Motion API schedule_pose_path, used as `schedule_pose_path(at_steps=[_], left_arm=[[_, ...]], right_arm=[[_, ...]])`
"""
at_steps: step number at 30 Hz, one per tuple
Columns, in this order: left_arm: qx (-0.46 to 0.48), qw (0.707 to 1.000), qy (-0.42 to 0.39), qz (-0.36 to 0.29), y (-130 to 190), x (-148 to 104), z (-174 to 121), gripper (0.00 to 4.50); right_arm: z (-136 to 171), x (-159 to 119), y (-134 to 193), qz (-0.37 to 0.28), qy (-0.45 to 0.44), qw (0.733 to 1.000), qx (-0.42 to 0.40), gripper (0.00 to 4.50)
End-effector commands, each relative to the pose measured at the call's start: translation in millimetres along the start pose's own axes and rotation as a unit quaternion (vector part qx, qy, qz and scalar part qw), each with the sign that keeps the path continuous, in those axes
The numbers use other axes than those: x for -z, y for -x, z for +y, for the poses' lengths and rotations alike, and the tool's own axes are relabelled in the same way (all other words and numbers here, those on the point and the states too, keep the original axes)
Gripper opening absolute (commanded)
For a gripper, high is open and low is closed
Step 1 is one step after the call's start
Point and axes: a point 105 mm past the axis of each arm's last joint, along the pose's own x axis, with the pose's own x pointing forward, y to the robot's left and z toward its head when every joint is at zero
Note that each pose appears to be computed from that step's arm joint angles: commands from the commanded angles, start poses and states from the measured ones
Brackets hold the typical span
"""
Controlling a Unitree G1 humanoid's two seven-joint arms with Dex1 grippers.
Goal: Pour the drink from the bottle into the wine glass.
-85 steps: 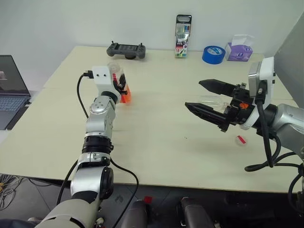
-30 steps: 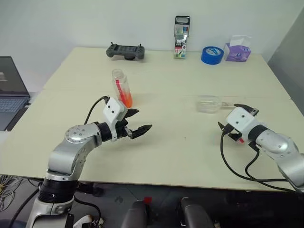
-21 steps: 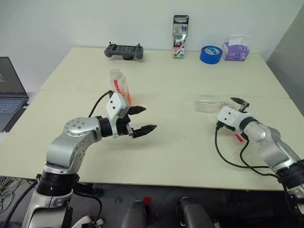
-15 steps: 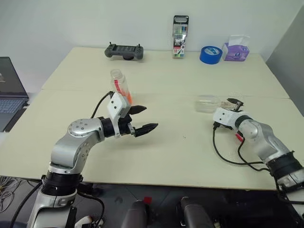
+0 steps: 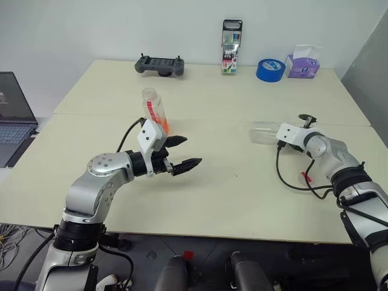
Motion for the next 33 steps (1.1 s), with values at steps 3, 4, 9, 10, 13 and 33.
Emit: schedule_pose_path(at_steps=[3, 4, 9, 10, 13, 33], left_arm=[[0.007, 1.0, -0.017, -0.013, 0.1, -8.6, -5.9, 4.5], [0.005, 1.0, -0.015, -0.015, 0.2, -8.9, -5.7, 4.5], [0.012, 1.0, -0.012, -0.018, 2.2, -11.9, -12.7, 4.5], [0.012, 1.0, -0.012, -0.019, 3.0, -12.8, -13.7, 4.5], [0.015, 1.0, -0.005, -0.02, 5.6, -13.8, -17.1, 4.5], [-0.098, 0.992, 0.082, -0.018, 53.8, 11.6, -31.9, 4.5]], right_arm=[[3.5, -1.3, -1.1, -0.005, -0.007, 1.0, -0.02, 3.54], [4.5, -1.5, -1.2, -0.005, -0.006, 1.0, -0.021, 3.17], [8.6, -13.0, -1.1, -0.027, 0.007, 0.999, -0.025, 1.31], [9.7, -14.8, -0.7, -0.031, 0.011, 0.999, -0.027, 0.98], [10.5, -19.1, 0.6, -0.039, 0.022, 0.999, -0.027, 0.16], [6.9, -209.3, -5.0, -0.229, -0.635, 0.734, -0.08, 0.16]])
